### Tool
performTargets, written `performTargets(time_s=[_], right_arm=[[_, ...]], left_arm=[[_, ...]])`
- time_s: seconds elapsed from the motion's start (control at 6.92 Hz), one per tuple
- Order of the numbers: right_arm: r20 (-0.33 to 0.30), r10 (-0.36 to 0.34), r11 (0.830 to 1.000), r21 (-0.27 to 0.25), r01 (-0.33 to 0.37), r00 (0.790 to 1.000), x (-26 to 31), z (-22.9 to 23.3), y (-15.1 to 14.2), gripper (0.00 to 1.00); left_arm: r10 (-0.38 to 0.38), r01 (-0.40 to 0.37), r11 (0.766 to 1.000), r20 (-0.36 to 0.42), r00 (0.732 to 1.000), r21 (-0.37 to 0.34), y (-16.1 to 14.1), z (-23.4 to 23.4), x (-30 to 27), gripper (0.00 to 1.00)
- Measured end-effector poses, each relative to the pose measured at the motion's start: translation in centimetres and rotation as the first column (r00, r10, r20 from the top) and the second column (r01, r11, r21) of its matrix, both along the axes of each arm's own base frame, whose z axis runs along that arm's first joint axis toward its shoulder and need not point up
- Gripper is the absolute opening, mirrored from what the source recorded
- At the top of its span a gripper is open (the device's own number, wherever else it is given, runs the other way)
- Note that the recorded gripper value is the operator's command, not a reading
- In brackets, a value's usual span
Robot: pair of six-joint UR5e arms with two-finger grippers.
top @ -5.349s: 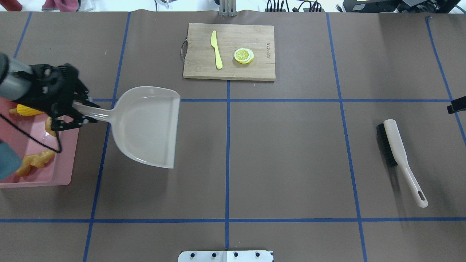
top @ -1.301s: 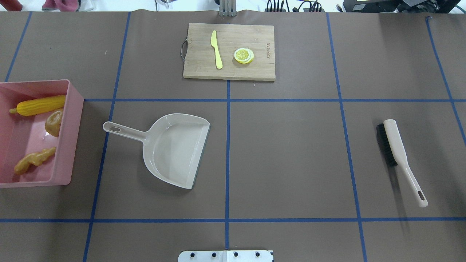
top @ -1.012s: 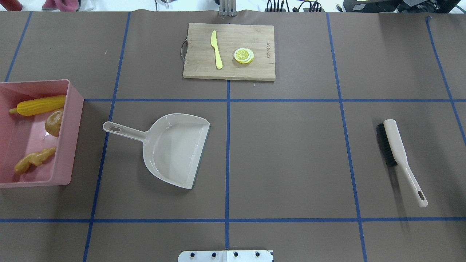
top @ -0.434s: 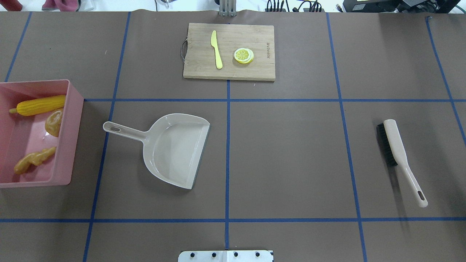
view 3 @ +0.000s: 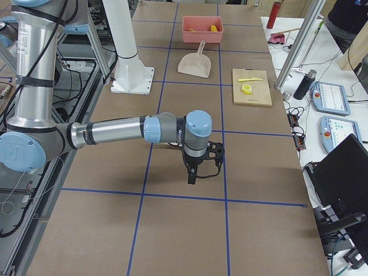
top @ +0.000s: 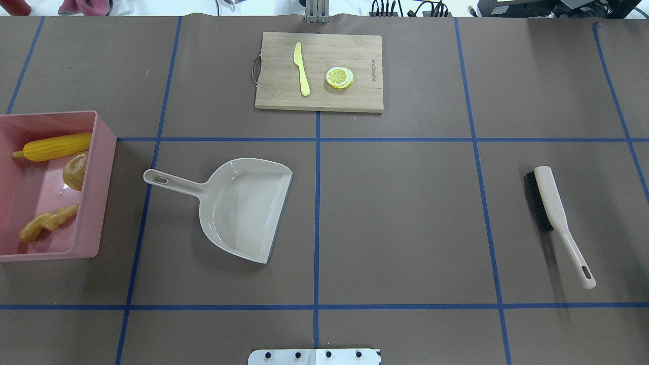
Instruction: Sweep and dump trash into bin
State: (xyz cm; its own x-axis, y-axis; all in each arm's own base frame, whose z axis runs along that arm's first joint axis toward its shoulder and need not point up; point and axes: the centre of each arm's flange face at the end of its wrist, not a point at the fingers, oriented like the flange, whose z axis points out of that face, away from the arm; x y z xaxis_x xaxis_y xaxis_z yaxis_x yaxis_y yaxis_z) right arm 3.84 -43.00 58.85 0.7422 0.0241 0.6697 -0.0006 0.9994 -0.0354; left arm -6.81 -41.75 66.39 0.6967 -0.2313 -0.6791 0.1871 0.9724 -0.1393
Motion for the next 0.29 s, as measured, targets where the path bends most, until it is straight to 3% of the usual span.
performTargets(time_s=[0.29], right_arm=[[0.0, 0.001, 1.0, -0.003, -0.001, 1.0, 0.05, 0.11, 0.02, 1.0]], left_arm=[[-0.009, 0.009, 1.0, 0.007, 1.0, -0.002, 0.02, 0.11, -0.42, 0.98]])
